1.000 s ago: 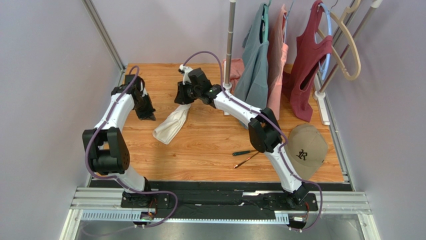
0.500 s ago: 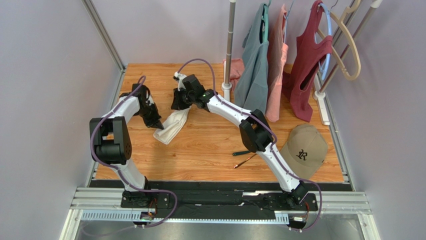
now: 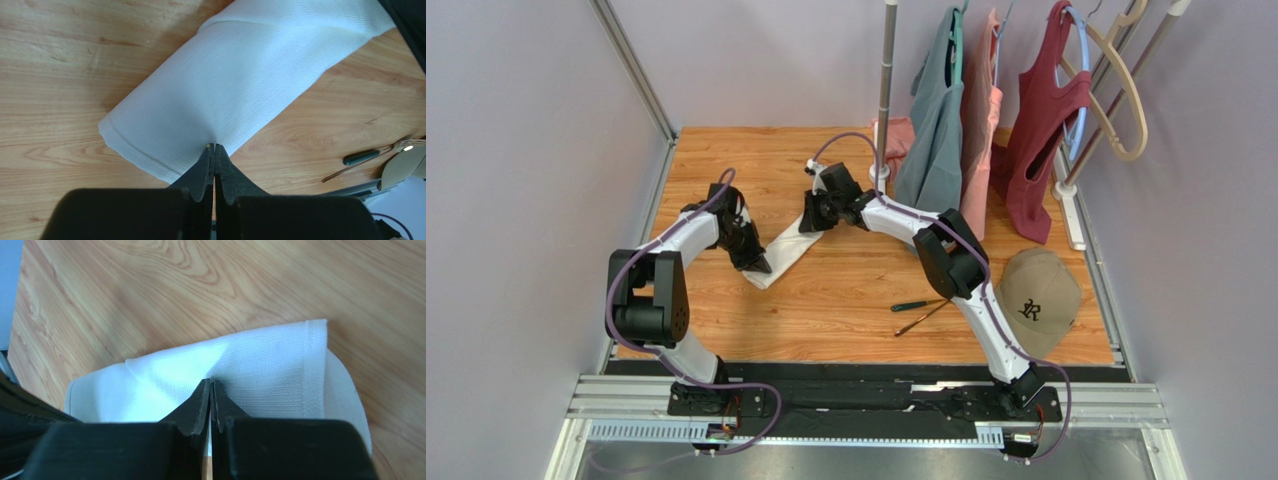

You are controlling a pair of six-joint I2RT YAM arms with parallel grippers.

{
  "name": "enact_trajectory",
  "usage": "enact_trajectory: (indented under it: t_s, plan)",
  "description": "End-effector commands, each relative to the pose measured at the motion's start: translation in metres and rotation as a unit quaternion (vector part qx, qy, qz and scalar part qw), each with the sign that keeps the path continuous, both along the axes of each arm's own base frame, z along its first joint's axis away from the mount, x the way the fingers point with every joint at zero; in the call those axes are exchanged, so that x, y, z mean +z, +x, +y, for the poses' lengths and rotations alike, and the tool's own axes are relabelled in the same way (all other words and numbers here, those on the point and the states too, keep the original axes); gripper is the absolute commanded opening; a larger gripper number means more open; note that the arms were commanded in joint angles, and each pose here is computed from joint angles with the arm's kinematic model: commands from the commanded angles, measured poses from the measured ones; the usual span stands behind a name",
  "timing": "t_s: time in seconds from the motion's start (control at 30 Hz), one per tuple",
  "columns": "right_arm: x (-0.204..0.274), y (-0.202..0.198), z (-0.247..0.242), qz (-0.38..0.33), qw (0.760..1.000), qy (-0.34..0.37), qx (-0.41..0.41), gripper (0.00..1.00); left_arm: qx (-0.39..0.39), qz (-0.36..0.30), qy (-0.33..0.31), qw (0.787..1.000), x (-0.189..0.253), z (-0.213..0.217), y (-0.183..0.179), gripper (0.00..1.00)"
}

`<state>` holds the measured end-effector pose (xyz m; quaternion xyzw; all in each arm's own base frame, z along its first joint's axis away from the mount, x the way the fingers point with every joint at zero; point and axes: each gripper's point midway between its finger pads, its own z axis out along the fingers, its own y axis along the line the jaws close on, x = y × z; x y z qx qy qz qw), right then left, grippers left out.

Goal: Fold the napkin into a case and place the utensils inside
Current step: Smooth out the smaller rectangle-folded napkin at the center of the board.

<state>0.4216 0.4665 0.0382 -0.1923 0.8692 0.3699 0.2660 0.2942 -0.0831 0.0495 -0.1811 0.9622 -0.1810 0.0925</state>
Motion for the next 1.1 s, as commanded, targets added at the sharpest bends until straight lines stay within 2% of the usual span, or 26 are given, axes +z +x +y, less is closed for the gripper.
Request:
enact_trajectory:
  t_s: [0.0, 0.2, 0.37, 0.57, 0.87, 1.07]
  plan:
    - [0.026, 0.0, -0.009, -0.025, 0.999, 0.032, 0.007, 0.04, 0.012, -0.011, -0.009, 1.0, -0.004, -0.005, -0.002, 0.0]
    - [0.034, -0.003, -0.011, -0.03, 0.997, 0.048, 0.049, 0.07, 0.004, -0.006, -0.007, 1.0, -0.013, -0.016, -0.018, 0.0]
    - [0.077, 0.002, -0.017, -0.049, 0.996, 0.063, 0.047, 0.13, -0.005, -0.051, -0.021, 0.998, 0.018, -0.022, -0.005, 0.0]
    - [0.097, -0.001, -0.036, -0.059, 0.996, 0.058, 0.037, 0.17, -0.004, -0.05, -0.027, 0.998, 0.024, -0.024, 0.0, 0.0]
    - [0.044, 0.007, -0.055, -0.033, 0.999, 0.024, 0.024, 0.12, 0.019, -0.009, 0.006, 1.0, -0.016, -0.012, -0.016, 0.0]
    - [0.011, 0.009, -0.069, -0.028, 0.999, -0.011, 0.009, 0.1, 0.018, -0.018, 0.019, 1.0, -0.019, -0.008, -0.015, 0.0]
